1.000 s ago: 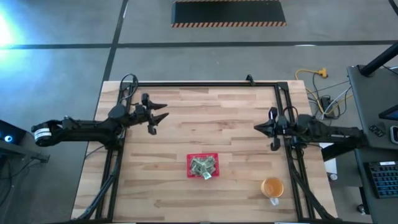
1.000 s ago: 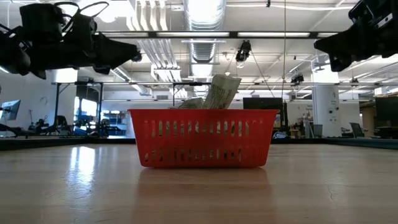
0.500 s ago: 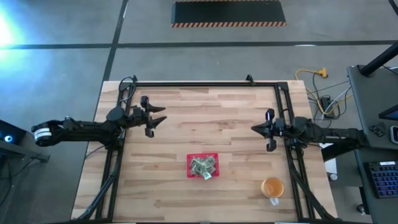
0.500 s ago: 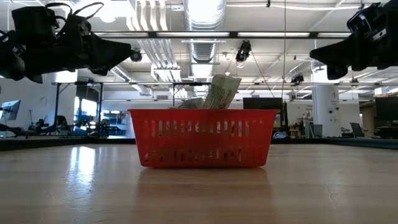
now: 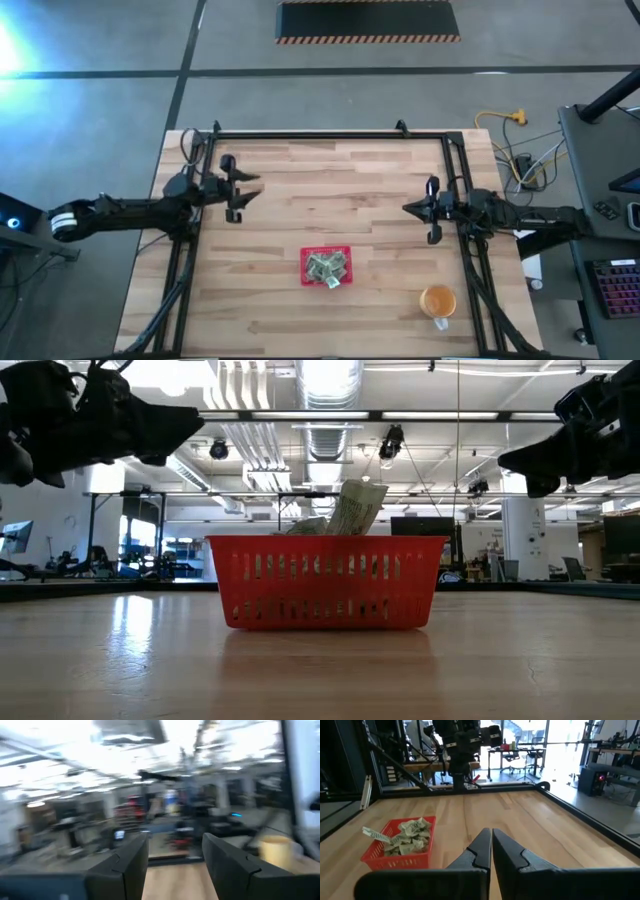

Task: Pick and place Stevia / Truvia into bins
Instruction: Return to Home Position

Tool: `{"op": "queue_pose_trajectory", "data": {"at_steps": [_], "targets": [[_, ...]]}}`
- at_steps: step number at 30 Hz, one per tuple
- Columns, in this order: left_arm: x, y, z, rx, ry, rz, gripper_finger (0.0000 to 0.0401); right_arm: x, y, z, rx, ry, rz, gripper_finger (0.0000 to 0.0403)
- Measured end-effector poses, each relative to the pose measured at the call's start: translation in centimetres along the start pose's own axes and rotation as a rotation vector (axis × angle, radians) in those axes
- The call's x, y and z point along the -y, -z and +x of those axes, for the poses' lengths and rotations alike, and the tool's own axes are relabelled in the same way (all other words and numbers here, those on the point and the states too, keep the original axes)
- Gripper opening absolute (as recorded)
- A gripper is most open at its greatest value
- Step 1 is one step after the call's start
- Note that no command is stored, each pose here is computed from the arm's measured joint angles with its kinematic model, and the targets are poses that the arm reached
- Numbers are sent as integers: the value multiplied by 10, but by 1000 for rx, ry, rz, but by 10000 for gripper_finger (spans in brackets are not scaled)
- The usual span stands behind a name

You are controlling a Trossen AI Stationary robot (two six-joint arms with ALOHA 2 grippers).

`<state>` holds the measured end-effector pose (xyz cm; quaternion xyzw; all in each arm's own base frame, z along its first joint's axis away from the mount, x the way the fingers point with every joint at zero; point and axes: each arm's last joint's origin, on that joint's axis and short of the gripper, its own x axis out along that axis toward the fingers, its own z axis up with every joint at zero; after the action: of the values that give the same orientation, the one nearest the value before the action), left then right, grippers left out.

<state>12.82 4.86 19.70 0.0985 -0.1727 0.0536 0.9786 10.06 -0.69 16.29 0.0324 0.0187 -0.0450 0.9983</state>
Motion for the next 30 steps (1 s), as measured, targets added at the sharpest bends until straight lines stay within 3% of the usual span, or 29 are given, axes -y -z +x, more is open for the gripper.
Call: {"op": "queue_pose_trajectory", "data": {"at_steps": [4,9,30], "targets": [[1,0,0,-19,-123,-45,171,0,0,0,-1,-1,0,9],[9,1,2,-29,-189,-62,171,0,0,0,0,0,-4,9],[21,-4,-6,-67,-123,-110,171,0,0,0,1,-2,15,9]]}}
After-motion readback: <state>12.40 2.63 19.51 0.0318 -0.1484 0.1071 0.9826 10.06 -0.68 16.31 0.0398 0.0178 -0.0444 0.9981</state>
